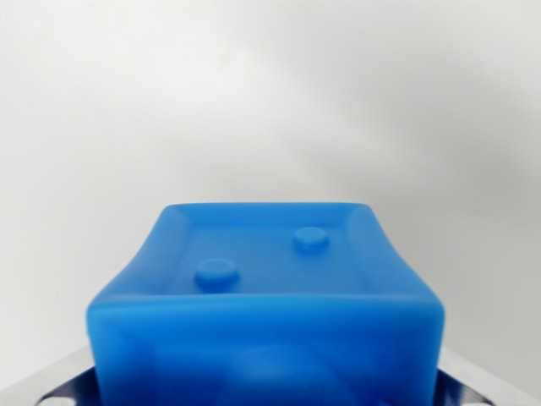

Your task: Stack cube

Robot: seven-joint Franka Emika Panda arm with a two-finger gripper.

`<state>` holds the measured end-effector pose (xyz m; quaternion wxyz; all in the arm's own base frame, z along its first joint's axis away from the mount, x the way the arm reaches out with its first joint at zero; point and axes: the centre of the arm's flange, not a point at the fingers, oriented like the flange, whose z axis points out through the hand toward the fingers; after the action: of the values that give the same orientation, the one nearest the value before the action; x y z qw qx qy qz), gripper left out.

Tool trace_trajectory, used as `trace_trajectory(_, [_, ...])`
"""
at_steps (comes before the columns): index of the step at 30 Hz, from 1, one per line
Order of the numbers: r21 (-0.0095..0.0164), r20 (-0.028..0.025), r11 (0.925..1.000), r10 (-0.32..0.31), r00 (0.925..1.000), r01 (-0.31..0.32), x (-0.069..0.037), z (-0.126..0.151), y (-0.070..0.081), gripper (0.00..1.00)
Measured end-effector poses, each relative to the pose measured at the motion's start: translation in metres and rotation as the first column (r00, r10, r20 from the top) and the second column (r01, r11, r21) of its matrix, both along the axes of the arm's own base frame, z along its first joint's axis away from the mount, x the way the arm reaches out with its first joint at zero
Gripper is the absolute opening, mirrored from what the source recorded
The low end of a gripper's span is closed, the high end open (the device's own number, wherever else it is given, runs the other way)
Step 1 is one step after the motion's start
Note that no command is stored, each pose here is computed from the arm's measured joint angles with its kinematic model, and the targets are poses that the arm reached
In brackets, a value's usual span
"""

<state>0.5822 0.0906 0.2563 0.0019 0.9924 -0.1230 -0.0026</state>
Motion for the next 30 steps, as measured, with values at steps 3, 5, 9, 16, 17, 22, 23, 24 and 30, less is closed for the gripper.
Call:
trace_trajectory(3, [0.0003,0.0012,0.9998,-0.020,0.9998,0.020,-0.004,0.001,-0.004,0.00])
trace_trajectory(5, [0.0001,0.0019,0.9995,-0.033,0.9995,0.033,-0.007,0.001,-0.006,0.00])
trace_trajectory(9, [-0.0002,0.0018,0.9985,-0.055,0.9985,0.055,-0.013,0.001,-0.010,0.00])
trace_trajectory(16, [-0.0008,0.0011,0.9951,-0.099,0.9951,0.099,-0.022,0.000,-0.018,0.00])
trace_trajectory(17, [-0.0006,0.0012,0.9944,-0.106,0.9944,0.106,-0.024,0.000,-0.020,0.00])
trace_trajectory(22, [-0.0006,0.0024,0.9901,-0.140,0.9901,0.140,-0.032,0.000,-0.026,0.00])
trace_trajectory(23, [-0.0007,0.0023,0.9891,-0.147,0.9891,0.147,-0.033,0.000,-0.027,0.00])
trace_trajectory(24, [-0.0008,0.0022,0.9886,-0.151,0.9886,0.151,-0.034,0.000,-0.028,0.00])
trace_trajectory(30, [-0.0004,0.0023,0.9813,-0.192,0.9813,0.192,-0.043,0.000,-0.036,0.00])
